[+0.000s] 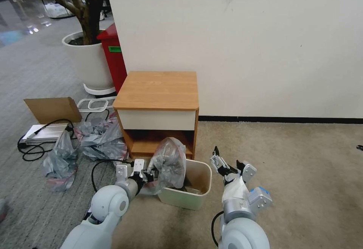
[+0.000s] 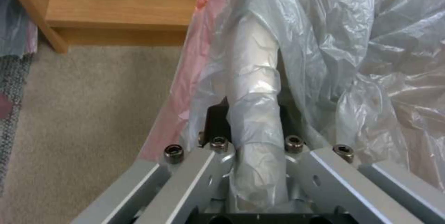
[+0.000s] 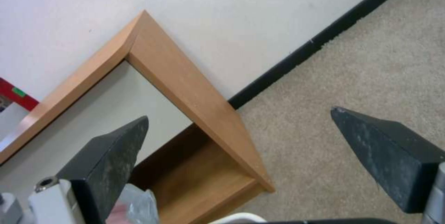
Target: Pick up the garbage bag from the table and place it over the trash can.
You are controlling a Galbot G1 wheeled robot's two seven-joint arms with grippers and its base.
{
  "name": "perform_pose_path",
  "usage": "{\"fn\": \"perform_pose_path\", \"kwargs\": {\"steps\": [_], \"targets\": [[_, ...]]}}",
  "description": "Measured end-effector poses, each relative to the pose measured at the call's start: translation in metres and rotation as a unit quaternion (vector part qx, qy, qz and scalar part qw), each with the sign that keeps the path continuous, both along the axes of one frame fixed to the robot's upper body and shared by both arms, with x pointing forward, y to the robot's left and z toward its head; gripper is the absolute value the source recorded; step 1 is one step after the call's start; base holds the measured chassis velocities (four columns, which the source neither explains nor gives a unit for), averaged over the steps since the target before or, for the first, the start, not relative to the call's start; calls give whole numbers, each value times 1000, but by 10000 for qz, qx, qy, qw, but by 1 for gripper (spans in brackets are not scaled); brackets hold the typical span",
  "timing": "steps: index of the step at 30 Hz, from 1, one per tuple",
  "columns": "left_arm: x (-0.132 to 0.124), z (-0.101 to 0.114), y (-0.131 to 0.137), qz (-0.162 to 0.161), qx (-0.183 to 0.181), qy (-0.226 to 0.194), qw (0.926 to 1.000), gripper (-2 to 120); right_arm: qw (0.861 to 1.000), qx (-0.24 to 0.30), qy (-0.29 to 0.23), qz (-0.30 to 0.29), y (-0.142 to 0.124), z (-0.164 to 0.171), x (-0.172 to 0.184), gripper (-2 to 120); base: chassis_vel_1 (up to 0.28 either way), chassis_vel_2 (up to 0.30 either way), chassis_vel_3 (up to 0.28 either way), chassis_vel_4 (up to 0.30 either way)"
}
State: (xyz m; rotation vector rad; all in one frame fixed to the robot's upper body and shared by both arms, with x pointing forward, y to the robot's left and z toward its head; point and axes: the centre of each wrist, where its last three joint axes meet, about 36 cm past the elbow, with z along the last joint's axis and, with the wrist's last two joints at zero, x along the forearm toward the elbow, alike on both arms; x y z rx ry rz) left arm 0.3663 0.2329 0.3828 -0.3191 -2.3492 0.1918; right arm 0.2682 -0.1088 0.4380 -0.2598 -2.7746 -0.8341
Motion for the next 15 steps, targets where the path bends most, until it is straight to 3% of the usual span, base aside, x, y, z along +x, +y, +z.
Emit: {"fn": "perform_pose_path", "kwargs": {"steps": [7,10,11,14,15], "targets": [[-13,11,-4,68,-5,-197,9998,5,9998,20,-108,184,1,3,-3,100,0,0,0,0],[-29,30,1,171,138,-740,9970,5,9942,10,-498,955,-1,4,-10,100,0,0,0,0],[-29,30,1,171,138,-740,9970,5,9942,10,-498,955,-1,4,-10,100,0,0,0,0],[-45,47,9,228,450,-1320,9900,4,9761,-9,-822,2010,-3,8,-17,100,0,0,0,0],[-45,47,9,228,450,-1320,9900,4,9761,-9,-822,2010,-3,8,-17,100,0,0,0,0]]}}
